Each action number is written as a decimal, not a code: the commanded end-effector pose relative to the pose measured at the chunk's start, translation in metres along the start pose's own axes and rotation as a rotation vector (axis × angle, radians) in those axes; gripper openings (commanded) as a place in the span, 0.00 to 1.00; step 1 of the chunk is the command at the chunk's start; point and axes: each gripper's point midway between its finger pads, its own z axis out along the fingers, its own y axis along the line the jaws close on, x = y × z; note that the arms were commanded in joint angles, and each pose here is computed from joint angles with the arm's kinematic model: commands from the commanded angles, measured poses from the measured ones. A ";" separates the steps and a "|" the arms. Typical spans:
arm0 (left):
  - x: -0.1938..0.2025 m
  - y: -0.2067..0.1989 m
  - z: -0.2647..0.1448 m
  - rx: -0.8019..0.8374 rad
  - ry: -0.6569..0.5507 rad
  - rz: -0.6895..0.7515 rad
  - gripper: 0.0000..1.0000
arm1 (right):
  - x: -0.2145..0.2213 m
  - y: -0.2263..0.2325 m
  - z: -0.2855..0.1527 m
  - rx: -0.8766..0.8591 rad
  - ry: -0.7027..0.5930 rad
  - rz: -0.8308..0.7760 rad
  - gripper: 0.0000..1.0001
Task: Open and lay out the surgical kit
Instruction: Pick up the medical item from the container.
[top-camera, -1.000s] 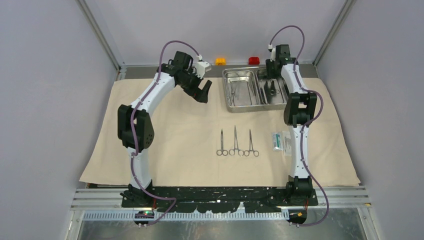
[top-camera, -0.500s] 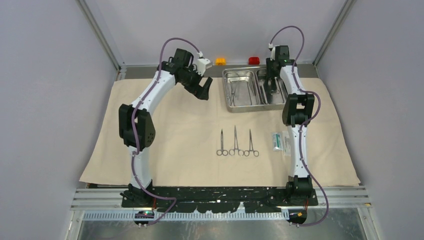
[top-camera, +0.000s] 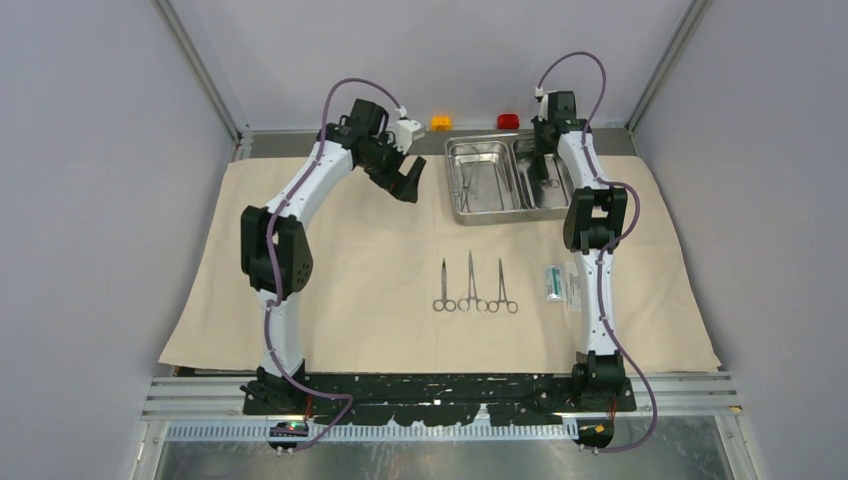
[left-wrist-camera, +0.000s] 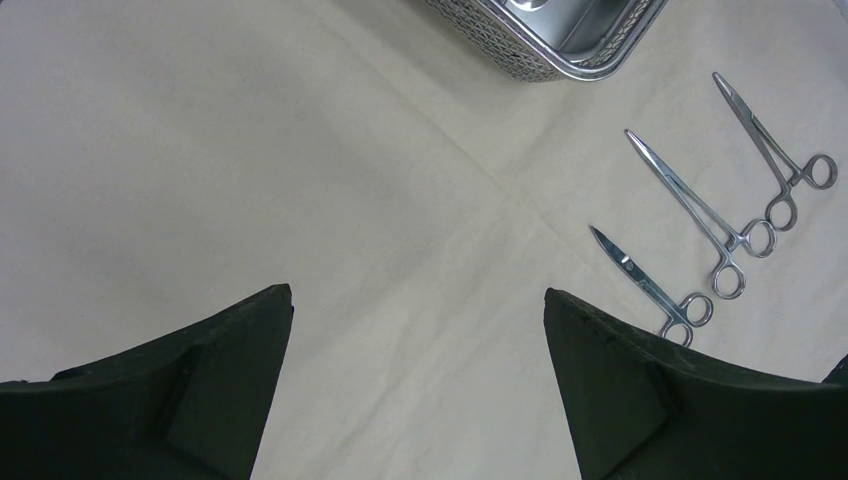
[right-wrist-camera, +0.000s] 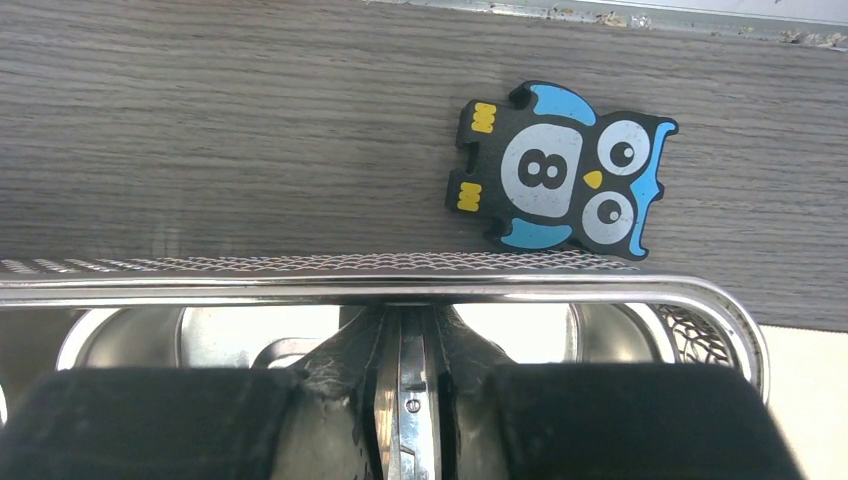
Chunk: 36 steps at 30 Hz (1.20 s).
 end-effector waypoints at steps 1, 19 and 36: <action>-0.012 -0.008 -0.007 0.024 -0.030 0.012 1.00 | -0.010 -0.003 -0.006 0.021 -0.023 0.005 0.19; -0.014 -0.015 -0.017 0.024 -0.051 0.012 1.00 | -0.049 -0.002 -0.037 0.009 -0.113 0.046 0.00; -0.027 -0.022 -0.016 0.027 -0.077 0.009 1.00 | -0.105 -0.008 -0.118 0.017 -0.237 0.052 0.00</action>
